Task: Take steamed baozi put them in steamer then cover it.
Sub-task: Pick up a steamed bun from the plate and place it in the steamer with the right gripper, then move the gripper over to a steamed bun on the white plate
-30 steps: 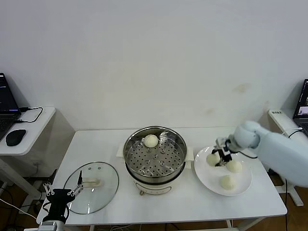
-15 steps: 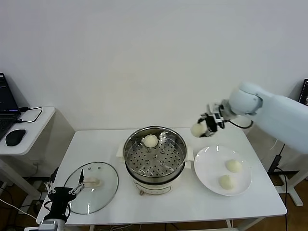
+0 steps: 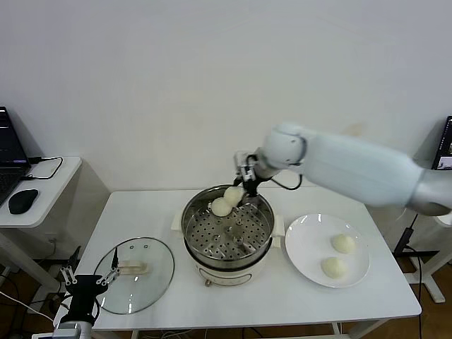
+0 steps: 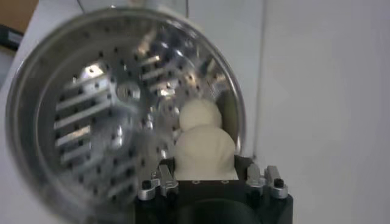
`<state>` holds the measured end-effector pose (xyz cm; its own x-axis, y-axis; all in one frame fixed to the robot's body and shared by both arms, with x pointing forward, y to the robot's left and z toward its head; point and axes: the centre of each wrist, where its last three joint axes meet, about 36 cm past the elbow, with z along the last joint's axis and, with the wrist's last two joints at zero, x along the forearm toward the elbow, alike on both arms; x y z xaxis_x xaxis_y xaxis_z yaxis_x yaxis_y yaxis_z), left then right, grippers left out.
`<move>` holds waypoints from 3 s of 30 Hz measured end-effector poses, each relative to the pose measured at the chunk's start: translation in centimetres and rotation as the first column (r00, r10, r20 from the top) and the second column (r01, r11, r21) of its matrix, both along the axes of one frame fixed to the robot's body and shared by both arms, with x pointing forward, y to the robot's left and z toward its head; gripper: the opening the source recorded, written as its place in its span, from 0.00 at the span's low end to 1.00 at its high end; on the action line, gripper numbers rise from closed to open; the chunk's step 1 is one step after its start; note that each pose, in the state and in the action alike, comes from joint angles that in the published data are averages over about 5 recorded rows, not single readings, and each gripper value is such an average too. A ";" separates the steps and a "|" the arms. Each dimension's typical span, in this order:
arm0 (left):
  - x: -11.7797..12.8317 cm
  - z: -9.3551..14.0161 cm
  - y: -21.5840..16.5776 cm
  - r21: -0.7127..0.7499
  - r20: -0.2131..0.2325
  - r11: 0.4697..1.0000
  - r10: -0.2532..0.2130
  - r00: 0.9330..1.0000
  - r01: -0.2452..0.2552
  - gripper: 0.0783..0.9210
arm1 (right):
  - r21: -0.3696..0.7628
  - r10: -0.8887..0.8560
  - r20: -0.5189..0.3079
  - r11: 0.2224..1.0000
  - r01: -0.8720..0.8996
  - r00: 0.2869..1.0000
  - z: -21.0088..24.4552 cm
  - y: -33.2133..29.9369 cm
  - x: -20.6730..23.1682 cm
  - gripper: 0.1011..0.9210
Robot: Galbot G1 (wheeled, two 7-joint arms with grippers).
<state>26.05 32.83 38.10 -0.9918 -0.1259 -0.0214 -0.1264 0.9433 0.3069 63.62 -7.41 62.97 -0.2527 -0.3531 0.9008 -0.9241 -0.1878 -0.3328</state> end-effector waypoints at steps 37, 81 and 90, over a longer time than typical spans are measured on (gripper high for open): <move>0.0 -0.1 0.3 0.000 0.006 1.000 0.001 1.000 -0.001 0.88 | -0.104 0.083 -0.036 0.991 -0.087 0.996 1.9 -0.8 -1.1 0.88; -1.6 -0.3 0.6 0.037 -0.023 0.999 0.010 1.000 -0.010 0.88 | -0.303 -0.124 -0.067 0.948 0.098 0.990 -14.1 -31.8 -10.2 0.88; -1.5 -0.3 1.0 0.044 -0.023 0.999 0.020 1.000 -0.019 0.88 | -0.298 -0.140 -0.078 0.948 0.111 0.987 -16.3 -31.4 -9.7 0.86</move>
<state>24.55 33.88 37.81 -0.9895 -0.1443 -0.0040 -0.1365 0.9265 0.3507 53.93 -38.80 46.68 -0.1841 -0.0427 0.9820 -0.9716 -0.1430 -0.1883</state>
